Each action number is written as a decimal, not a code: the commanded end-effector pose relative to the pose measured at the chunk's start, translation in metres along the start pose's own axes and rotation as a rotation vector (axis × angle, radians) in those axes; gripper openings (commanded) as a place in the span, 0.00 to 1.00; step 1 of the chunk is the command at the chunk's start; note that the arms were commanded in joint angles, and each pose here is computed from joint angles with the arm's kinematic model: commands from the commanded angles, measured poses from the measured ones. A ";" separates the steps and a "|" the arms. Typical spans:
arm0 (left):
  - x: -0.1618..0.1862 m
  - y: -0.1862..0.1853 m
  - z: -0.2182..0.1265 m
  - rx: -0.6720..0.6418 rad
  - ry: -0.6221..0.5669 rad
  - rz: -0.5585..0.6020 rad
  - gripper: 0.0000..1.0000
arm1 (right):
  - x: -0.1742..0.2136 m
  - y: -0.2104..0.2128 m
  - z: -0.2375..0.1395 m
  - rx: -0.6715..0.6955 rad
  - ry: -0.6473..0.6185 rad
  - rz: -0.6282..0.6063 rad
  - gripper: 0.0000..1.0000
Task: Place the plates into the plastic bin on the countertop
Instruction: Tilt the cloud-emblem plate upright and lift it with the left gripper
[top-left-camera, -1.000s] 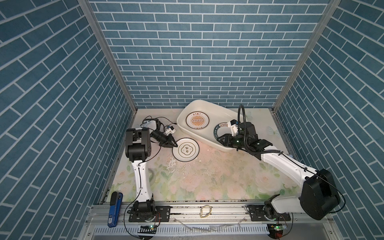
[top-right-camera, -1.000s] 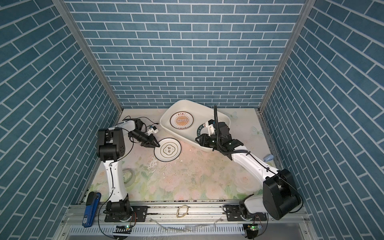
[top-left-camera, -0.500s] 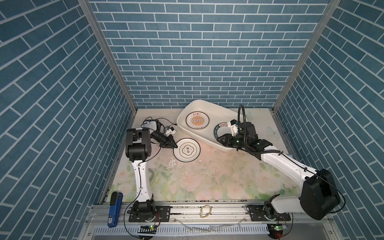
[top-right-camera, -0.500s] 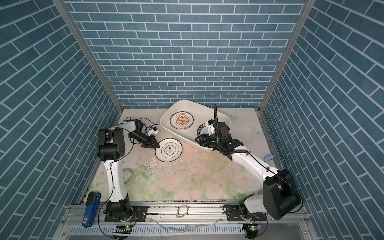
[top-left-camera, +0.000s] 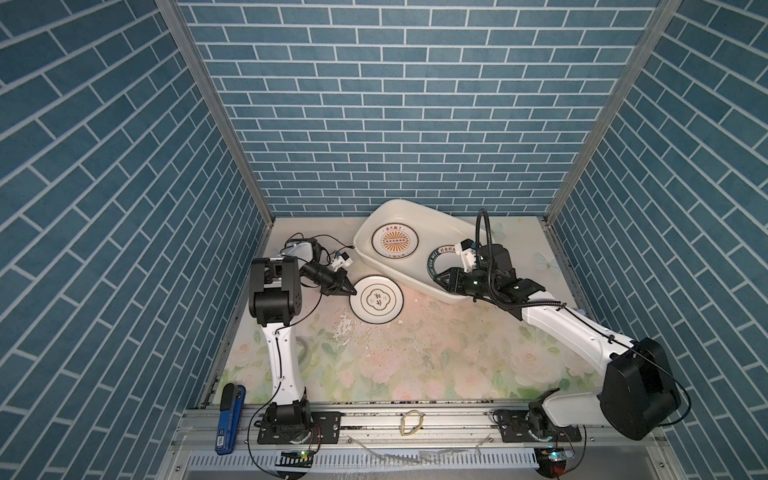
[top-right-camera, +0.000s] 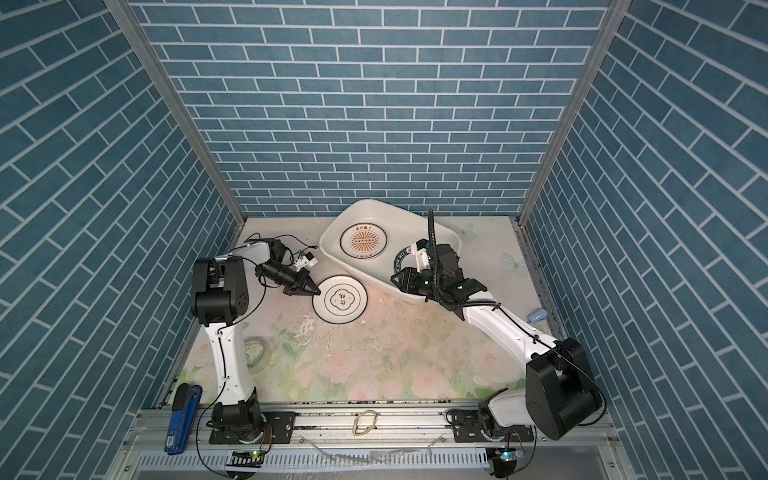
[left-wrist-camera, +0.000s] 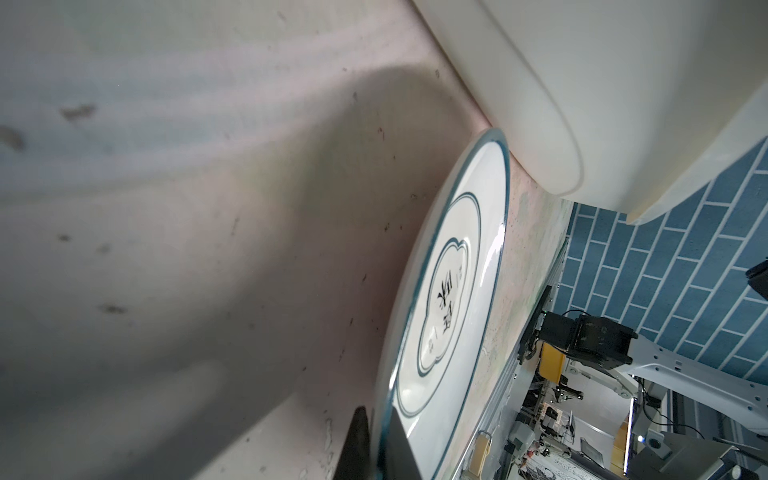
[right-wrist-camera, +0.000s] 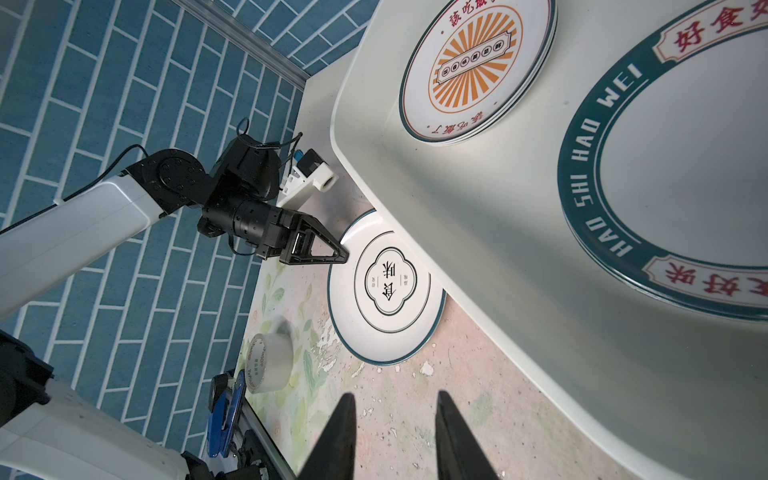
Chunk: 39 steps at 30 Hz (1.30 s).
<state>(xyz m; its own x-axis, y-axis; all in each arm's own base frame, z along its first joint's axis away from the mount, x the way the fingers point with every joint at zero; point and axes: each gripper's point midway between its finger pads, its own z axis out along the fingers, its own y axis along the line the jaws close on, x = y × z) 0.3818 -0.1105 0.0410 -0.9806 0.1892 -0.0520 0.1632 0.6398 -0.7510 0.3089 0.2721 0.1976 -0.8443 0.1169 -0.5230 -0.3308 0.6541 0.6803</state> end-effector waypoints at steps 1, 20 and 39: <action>0.012 -0.013 -0.008 -0.009 0.026 0.030 0.00 | -0.006 0.006 0.000 -0.015 -0.019 0.008 0.33; 0.030 -0.048 -0.054 -0.134 -0.006 0.171 0.00 | -0.008 0.017 -0.009 -0.082 -0.002 -0.007 0.32; 0.013 -0.119 -0.117 -0.178 -0.148 0.243 0.00 | -0.023 0.000 -0.056 -0.053 -0.094 0.010 0.33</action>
<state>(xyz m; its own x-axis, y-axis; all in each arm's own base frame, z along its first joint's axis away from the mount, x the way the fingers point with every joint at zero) 0.3646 -0.0895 0.1755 -0.9180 0.2799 -0.2810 0.3932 0.7346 -0.5530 0.3123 0.2311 0.2400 -0.7995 0.2088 -0.5632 -0.3375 0.6195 0.7087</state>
